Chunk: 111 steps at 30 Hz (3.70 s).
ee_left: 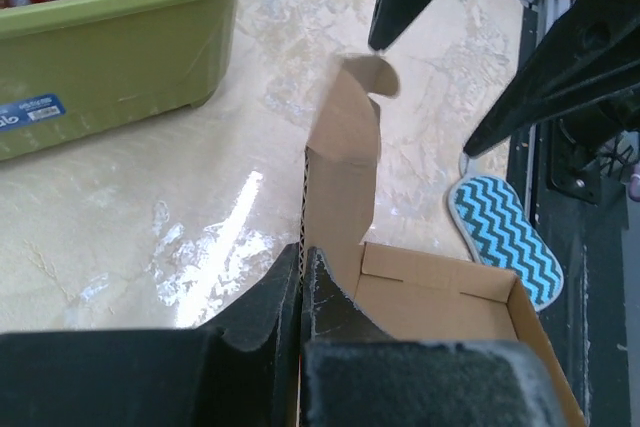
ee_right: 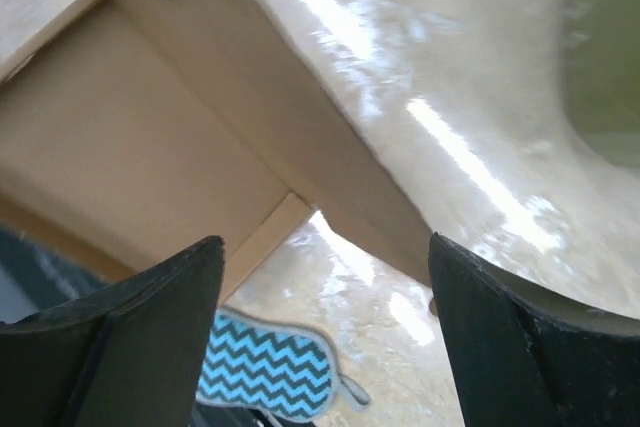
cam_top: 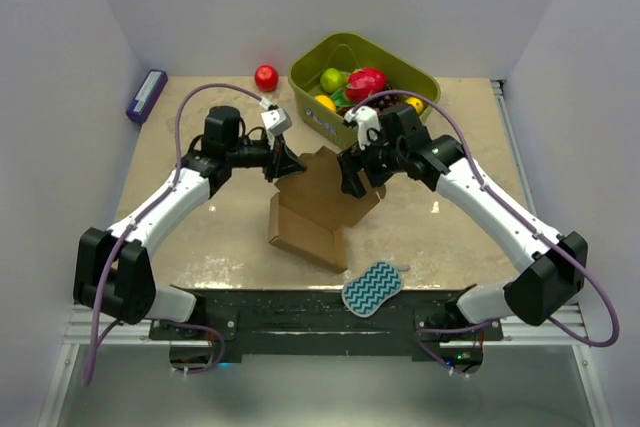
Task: Fold the paper box
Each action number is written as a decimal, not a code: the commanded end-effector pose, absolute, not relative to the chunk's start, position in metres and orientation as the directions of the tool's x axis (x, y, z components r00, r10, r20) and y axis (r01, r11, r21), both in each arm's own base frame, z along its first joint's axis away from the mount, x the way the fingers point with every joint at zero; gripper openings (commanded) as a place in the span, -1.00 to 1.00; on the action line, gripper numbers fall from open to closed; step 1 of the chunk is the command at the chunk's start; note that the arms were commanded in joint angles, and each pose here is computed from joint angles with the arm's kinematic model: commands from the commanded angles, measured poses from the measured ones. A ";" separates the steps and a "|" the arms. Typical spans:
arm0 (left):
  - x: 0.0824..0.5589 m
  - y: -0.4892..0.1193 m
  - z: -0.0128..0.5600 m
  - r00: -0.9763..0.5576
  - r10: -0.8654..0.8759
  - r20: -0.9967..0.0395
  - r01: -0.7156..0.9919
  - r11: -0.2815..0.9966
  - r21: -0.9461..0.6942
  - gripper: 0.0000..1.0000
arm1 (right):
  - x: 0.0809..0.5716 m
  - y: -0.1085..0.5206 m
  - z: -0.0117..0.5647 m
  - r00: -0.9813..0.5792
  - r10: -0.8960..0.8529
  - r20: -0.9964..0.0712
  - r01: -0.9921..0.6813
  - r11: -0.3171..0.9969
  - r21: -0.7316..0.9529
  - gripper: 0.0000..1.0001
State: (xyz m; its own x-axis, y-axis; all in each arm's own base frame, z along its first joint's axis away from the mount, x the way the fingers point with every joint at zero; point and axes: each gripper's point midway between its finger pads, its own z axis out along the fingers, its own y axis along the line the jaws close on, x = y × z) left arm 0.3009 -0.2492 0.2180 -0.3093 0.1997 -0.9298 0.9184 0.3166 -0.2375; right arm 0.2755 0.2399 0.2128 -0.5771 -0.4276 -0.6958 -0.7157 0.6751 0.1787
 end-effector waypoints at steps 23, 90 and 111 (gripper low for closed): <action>0.386 -0.251 0.183 -0.055 0.016 -0.998 0.887 0.461 -0.041 -0.71 | 0.291 0.175 0.291 -0.432 -0.064 -0.899 -0.406 0.904 0.131 0.89; 0.355 -0.123 0.238 -0.407 0.008 -0.914 0.383 0.909 -0.162 0.93 | 0.102 0.188 0.009 -0.836 0.538 -0.105 0.477 0.809 0.343 0.00; 0.353 -0.121 0.237 -0.403 0.012 -0.915 0.380 0.912 -0.155 0.93 | 0.155 0.200 0.090 -0.843 0.359 -0.402 0.193 0.897 0.397 -1.00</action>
State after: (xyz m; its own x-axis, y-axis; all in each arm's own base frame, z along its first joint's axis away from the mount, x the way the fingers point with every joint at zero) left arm 0.3542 -0.1250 0.2278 -0.4401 0.0074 -0.8979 0.3769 0.9091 -0.1772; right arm 0.1174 0.1987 0.0368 -0.8713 0.4563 -0.1804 0.3655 0.8489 0.3818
